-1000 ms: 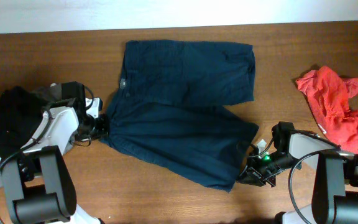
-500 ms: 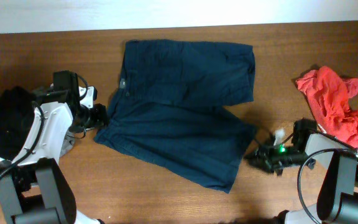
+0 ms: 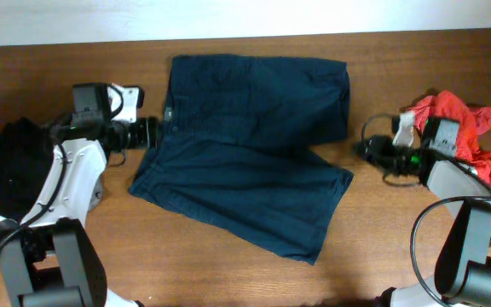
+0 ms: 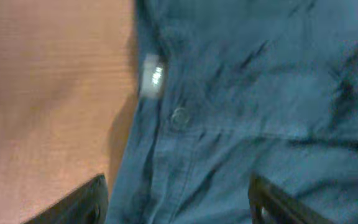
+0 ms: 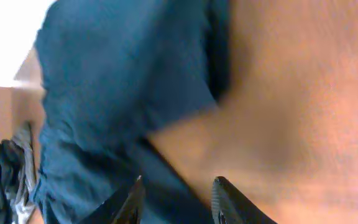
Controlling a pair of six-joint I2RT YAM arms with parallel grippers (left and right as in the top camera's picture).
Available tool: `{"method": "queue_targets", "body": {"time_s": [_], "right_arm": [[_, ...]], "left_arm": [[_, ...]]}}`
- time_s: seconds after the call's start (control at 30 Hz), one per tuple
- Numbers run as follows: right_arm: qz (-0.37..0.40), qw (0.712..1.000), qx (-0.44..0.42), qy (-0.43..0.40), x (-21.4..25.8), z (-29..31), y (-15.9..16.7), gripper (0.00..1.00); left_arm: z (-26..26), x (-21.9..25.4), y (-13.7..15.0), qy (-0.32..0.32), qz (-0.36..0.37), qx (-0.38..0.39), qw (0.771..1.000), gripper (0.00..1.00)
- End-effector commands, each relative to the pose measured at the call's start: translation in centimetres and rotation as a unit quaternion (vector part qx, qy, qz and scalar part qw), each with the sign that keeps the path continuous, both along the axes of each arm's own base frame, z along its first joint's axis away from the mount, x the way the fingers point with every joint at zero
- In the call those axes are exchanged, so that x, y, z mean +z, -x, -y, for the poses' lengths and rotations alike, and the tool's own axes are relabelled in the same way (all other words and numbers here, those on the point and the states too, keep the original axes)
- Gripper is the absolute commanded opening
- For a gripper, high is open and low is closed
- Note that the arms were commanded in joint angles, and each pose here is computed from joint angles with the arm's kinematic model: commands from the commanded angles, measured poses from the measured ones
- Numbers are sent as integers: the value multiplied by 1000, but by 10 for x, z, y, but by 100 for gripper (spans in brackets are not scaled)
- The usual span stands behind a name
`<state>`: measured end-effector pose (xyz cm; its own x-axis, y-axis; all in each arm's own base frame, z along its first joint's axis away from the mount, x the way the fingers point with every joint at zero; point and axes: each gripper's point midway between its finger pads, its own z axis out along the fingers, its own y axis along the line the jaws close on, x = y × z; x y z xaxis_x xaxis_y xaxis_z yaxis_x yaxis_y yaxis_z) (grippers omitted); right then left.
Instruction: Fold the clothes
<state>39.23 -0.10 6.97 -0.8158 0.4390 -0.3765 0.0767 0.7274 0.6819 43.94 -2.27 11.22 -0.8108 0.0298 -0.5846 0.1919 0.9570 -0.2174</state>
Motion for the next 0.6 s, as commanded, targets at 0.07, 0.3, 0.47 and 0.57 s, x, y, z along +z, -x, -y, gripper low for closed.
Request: {"method": "queue_targets", "body": {"time_s": [0.07, 0.3, 0.47, 0.57], "right_arm": [[43, 999, 8, 6, 21, -28, -30, 4], [76, 996, -7, 51, 12, -60, -59, 4], [40, 991, -89, 93, -20, -47, -71, 4], [30, 990, -107, 91, -37, -46, -76, 4]], "left_arm": [[36, 1, -28, 5, 56, -56, 997, 53], [56, -32, -61, 13, 88, -63, 994, 27], [56, -62, -63, 21, 62, -54, 996, 25], [56, -85, -56, 22, 33, -54, 998, 22]]}}
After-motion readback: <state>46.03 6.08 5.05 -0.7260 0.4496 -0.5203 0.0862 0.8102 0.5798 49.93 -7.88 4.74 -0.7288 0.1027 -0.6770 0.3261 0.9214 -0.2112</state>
